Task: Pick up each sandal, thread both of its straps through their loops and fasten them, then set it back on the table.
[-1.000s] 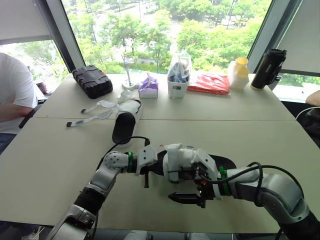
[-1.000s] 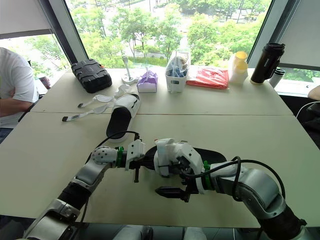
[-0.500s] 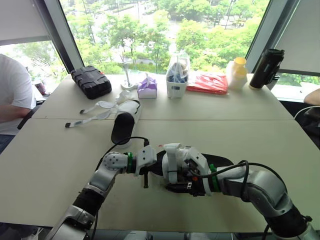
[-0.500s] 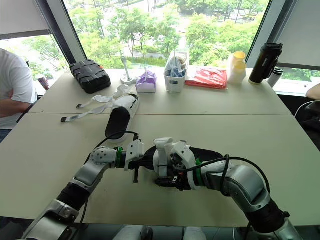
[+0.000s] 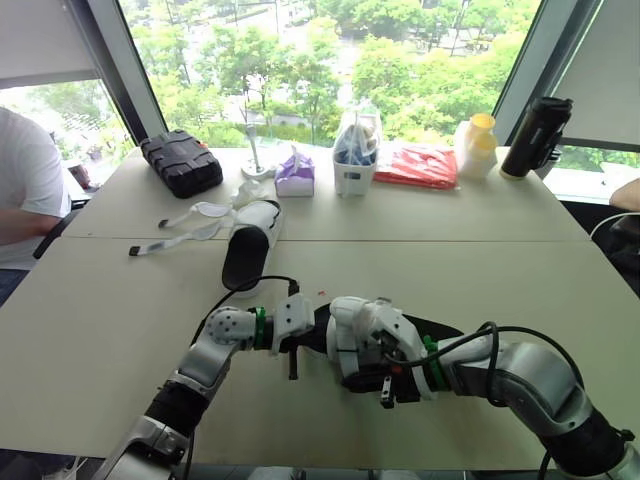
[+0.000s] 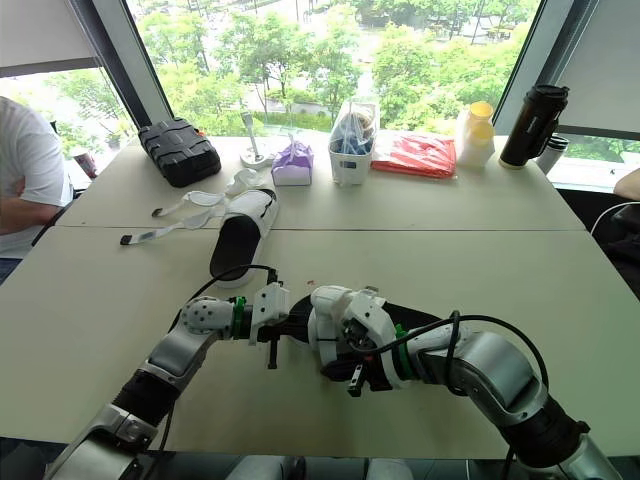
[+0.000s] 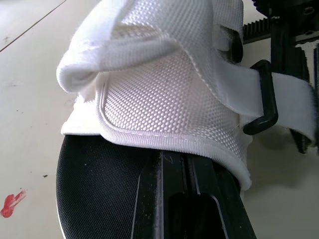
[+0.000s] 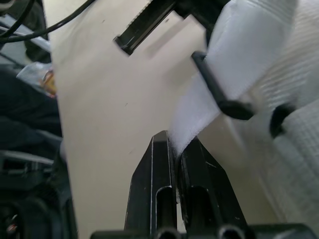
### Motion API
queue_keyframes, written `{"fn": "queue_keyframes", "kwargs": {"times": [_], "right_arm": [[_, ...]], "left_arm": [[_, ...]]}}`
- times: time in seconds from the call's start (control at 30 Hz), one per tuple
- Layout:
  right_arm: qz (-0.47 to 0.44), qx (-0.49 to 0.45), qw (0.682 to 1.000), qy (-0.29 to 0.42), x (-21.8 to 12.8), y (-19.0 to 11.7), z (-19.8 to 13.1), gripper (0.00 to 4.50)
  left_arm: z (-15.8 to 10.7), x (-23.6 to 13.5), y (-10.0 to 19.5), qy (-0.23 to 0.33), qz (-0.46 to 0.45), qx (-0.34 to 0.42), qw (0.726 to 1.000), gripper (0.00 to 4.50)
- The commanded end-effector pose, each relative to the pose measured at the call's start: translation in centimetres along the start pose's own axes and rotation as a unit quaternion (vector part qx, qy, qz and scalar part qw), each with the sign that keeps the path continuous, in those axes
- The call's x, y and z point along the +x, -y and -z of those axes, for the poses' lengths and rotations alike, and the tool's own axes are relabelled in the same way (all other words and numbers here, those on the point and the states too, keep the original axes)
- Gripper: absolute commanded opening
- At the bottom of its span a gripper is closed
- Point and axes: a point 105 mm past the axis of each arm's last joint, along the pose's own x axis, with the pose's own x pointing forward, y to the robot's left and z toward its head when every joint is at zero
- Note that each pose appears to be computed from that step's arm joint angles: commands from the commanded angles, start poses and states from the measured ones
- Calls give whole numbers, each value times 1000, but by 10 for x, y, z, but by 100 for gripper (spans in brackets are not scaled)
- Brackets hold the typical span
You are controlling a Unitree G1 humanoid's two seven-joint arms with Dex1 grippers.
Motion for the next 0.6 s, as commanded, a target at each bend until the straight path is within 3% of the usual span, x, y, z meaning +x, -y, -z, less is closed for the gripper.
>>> {"fn": "queue_keyframes", "kwargs": {"times": [0.03, 0.37, 0.6], "right_arm": [[-109, 38, 992, -44, 10, -35, 21, 5], [-160, 45, 984, -68, 20, -55, 36, 5], [-106, 30, 993, -39, 39, -39, 35, 5]], "left_arm": [[49, 5, 39, -76, 53, -82, 992, 0], [45, 6, 50, -79, 67, -88, 991, 0], [43, 4, 59, -79, 77, -111, 988, 0]]}}
